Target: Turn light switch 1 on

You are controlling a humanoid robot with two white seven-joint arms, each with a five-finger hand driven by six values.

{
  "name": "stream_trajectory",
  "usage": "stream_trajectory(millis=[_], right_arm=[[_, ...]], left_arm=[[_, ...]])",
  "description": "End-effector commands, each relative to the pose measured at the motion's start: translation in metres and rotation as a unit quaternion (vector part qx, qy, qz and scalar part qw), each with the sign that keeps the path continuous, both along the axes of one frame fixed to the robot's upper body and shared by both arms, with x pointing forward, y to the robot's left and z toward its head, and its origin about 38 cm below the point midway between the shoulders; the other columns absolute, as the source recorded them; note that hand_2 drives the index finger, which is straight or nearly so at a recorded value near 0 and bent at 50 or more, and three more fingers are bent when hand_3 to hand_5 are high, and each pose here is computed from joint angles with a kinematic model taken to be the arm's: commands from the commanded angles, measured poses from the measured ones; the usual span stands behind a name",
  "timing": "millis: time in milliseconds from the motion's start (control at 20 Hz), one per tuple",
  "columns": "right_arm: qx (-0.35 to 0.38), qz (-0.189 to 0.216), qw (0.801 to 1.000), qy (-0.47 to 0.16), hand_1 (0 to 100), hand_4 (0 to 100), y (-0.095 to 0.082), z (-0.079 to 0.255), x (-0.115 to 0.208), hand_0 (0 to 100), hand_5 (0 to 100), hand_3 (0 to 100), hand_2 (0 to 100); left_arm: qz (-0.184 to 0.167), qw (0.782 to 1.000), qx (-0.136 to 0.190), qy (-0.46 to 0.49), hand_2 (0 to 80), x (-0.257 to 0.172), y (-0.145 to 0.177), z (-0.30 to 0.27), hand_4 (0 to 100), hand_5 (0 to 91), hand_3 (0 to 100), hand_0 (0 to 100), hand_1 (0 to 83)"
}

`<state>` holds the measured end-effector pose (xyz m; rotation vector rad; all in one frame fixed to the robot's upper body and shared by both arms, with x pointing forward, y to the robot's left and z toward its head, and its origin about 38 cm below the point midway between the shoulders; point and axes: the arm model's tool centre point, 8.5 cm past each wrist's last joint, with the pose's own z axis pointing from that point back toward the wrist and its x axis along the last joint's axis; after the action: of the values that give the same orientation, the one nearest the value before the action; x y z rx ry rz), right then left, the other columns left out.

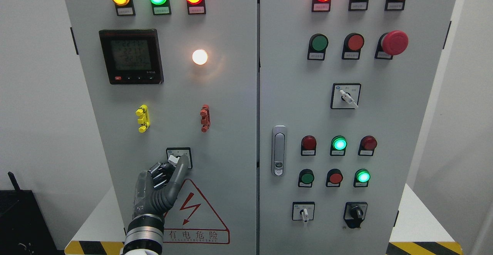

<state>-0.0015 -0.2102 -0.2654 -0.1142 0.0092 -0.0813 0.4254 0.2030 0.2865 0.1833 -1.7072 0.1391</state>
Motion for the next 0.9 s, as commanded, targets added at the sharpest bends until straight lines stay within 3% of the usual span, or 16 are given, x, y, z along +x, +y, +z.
stream_trajectory(millis=[0, 600, 850], right_arm=[[0.0, 0.0, 1.0, 0.0, 0, 0, 0.0, 0.0, 0.0, 31, 0, 0, 0], [0.0, 0.0, 1.0, 0.0, 0, 0, 0.0, 0.0, 0.0, 31, 0, 0, 0], [0.0, 0.0, 1.0, 0.0, 0, 0, 0.0, 0.0, 0.0, 31, 0, 0, 0]], left_arm=[[0.0, 1.0, 0.0, 0.002, 62.5, -0.003, 0.001, -0.005, 93, 84.3, 87, 12, 48.9], [0.001, 1.0, -0.005, -0.027, 61.3, -0.031, 0.006, -0.041, 93, 84.8, 87, 12, 47.6], [-0.002, 0.998, -0.004, -0.059, 57.6, -0.07, 0.017, -0.093, 95, 85.1, 91, 12, 43.8]])
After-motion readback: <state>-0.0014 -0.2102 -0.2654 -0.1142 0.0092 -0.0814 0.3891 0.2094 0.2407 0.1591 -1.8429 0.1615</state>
